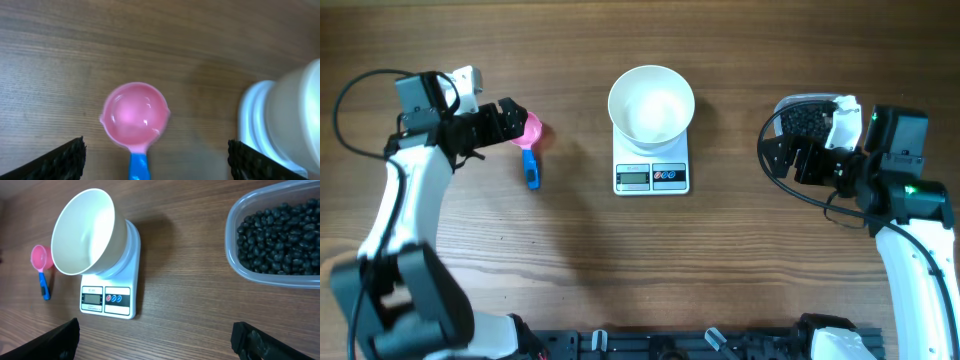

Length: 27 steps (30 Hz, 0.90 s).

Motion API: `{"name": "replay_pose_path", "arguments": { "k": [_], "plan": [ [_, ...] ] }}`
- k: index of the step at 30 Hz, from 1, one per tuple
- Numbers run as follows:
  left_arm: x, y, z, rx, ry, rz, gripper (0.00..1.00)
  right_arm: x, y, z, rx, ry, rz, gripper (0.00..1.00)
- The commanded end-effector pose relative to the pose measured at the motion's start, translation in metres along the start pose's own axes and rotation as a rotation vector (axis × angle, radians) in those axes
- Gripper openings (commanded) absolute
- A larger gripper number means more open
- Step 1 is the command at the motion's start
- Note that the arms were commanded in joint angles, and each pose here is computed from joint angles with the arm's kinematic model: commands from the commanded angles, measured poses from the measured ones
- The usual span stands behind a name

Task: Scoop item into bowl and weigh 150g on scale
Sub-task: 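Move the left gripper to the pink scoop and grasp it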

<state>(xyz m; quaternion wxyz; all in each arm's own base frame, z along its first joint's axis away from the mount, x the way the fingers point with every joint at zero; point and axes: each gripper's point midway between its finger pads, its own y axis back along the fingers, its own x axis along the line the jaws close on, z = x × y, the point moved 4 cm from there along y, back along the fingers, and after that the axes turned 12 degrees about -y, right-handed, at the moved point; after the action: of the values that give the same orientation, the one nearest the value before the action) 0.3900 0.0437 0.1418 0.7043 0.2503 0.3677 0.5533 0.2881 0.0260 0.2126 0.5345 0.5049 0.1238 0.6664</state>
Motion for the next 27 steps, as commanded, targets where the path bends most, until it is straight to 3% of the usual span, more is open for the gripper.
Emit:
{"name": "replay_pose_path", "arguments": {
  "k": [1,7,13,19,21,25,27],
  "plan": [
    [0.013,-0.032,-0.005,0.021,0.009,-0.006,0.90,0.008,0.002,0.004,-0.004,0.033,0.036,1.00],
    [0.038,-0.062,-0.029,0.111,0.033,0.098,0.83,0.007,0.002,0.002,0.005,0.027,0.033,1.00],
    [0.045,-0.078,-0.041,0.145,0.046,0.103,0.74,0.007,0.002,0.002,0.004,0.026,0.033,1.00],
    [0.041,-0.085,-0.041,0.144,0.032,0.095,0.53,0.007,0.002,0.001,0.009,0.024,0.031,1.00],
    [0.038,-0.087,-0.040,0.137,0.023,0.092,0.41,0.006,0.001,0.001,0.010,0.024,0.031,1.00],
    [0.025,-0.091,-0.038,0.141,-0.003,0.074,0.08,0.006,0.001,0.000,0.015,0.021,0.029,1.00],
    [0.022,-0.092,-0.038,0.143,-0.008,0.071,0.04,0.006,0.001,0.000,0.016,0.020,0.029,1.00]
  ]
}}
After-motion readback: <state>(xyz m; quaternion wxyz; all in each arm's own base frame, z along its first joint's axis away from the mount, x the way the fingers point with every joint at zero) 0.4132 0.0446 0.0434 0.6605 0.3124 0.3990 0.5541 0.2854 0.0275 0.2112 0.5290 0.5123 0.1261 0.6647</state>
